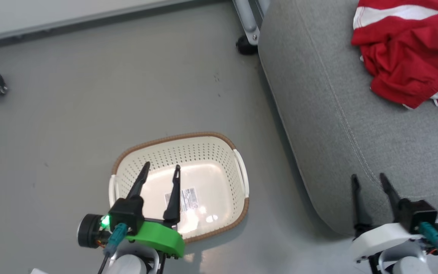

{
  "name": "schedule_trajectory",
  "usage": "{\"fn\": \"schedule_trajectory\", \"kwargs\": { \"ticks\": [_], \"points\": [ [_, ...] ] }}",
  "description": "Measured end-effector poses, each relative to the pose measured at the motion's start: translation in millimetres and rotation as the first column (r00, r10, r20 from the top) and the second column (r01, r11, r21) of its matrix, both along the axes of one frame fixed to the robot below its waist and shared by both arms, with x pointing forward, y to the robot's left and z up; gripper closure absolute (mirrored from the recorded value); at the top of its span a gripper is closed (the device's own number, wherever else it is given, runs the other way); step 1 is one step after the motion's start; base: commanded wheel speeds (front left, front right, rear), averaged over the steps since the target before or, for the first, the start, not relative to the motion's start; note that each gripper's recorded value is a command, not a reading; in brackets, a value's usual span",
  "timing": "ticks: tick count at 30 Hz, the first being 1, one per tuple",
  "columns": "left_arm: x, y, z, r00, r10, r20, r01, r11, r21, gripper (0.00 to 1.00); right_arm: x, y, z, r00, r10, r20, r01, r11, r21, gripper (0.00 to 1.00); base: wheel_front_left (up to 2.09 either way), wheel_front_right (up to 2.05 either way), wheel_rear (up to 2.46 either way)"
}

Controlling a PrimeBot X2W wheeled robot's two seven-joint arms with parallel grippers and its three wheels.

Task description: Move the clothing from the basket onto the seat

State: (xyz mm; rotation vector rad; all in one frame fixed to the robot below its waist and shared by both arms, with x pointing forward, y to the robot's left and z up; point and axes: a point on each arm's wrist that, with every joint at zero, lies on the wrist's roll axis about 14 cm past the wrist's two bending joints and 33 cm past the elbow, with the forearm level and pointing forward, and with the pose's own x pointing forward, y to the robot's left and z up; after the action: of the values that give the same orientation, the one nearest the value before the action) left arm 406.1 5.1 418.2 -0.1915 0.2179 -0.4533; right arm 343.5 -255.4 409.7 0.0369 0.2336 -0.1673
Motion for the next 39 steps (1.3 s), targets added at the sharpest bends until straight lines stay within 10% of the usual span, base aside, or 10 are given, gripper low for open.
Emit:
{"fn": "schedule_trajectory", "kwargs": {
  "ticks": [11, 21, 39],
  "points": [
    [-39, 96, 71, 0.938, 0.276, 0.212, -0.283, 0.959, 0.006, 0.0, 6, 131, 63, 0.905, 0.364, 0.219, -0.379, 0.925, 0.028, 0.0, 0.0, 0.0, 0.0],
    [-92, 137, 105, 0.863, 0.391, 0.319, -0.404, 0.914, -0.027, 0.0, -9, 131, 129, 0.836, 0.362, 0.412, -0.382, 0.923, -0.037, 0.0, 0.0, 0.0, 0.0],
    [-112, 133, 103, 0.871, 0.343, 0.351, -0.373, 0.927, 0.019, 0.0, -36, 110, 118, 0.867, 0.305, 0.394, -0.322, 0.946, -0.025, 0.0, 0.0, 0.0, 0.0]
  ]
}}
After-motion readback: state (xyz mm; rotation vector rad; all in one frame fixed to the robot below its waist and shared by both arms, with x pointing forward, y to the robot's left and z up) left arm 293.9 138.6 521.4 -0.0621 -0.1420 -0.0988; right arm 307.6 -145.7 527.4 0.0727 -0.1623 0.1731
